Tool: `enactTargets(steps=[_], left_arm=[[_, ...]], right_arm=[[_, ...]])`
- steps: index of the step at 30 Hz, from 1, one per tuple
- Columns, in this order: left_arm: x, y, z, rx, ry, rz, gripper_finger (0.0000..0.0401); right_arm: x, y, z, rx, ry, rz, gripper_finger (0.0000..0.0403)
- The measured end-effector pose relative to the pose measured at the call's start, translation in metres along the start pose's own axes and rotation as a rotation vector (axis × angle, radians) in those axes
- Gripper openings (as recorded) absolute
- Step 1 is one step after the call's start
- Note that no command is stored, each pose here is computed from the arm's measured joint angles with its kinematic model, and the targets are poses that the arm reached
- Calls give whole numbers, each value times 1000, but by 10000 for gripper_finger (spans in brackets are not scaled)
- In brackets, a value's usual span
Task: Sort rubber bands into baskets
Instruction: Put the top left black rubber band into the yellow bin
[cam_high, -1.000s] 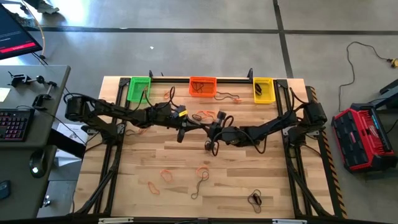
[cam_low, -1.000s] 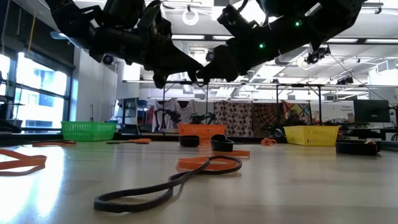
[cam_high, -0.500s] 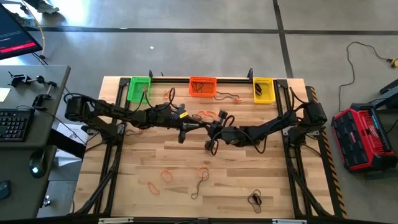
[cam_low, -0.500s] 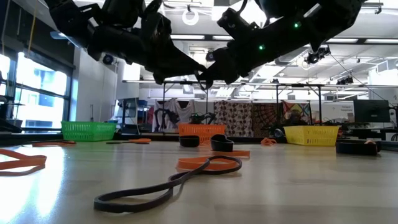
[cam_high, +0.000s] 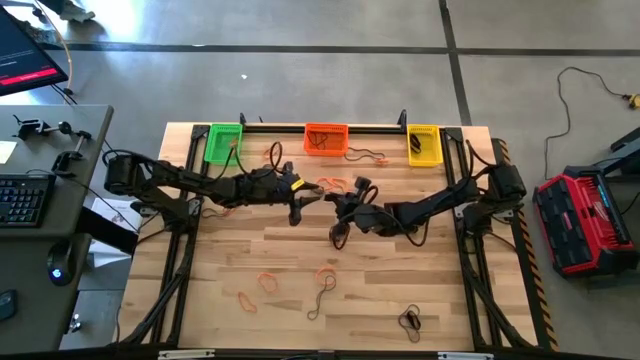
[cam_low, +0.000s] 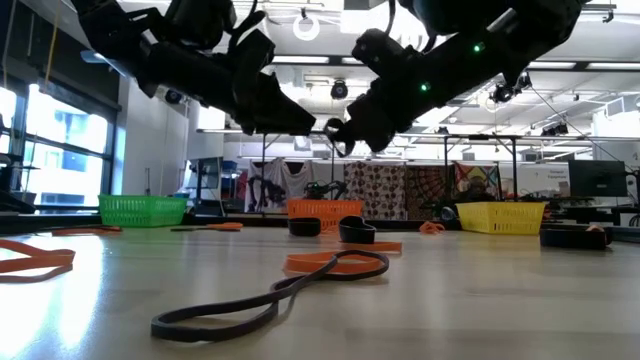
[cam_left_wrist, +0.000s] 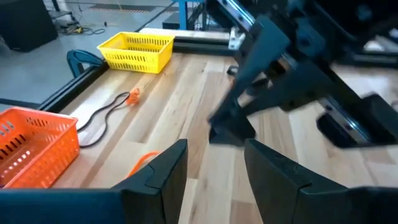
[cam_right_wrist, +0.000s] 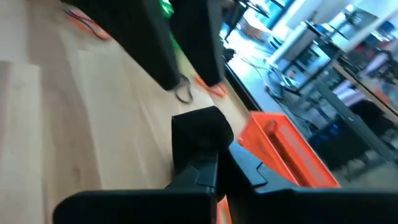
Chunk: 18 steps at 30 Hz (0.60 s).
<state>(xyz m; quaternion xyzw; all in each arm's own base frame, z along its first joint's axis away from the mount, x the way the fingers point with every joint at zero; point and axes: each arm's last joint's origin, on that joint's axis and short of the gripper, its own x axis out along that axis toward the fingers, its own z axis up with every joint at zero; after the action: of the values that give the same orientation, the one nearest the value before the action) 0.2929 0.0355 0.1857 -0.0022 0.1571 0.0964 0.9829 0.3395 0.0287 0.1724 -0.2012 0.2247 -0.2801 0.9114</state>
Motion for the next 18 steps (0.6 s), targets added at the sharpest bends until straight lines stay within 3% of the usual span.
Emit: enactTargets(steps=[8, 18], left_arm=[[1, 2, 2, -19, -26, -37, 153], [12, -2, -5, -54, -68, -113, 153]], right_arm=[[-1, -32, -4, 104, 126, -50, 0], [-19, -112, -16, 275, 361, -197, 0]])
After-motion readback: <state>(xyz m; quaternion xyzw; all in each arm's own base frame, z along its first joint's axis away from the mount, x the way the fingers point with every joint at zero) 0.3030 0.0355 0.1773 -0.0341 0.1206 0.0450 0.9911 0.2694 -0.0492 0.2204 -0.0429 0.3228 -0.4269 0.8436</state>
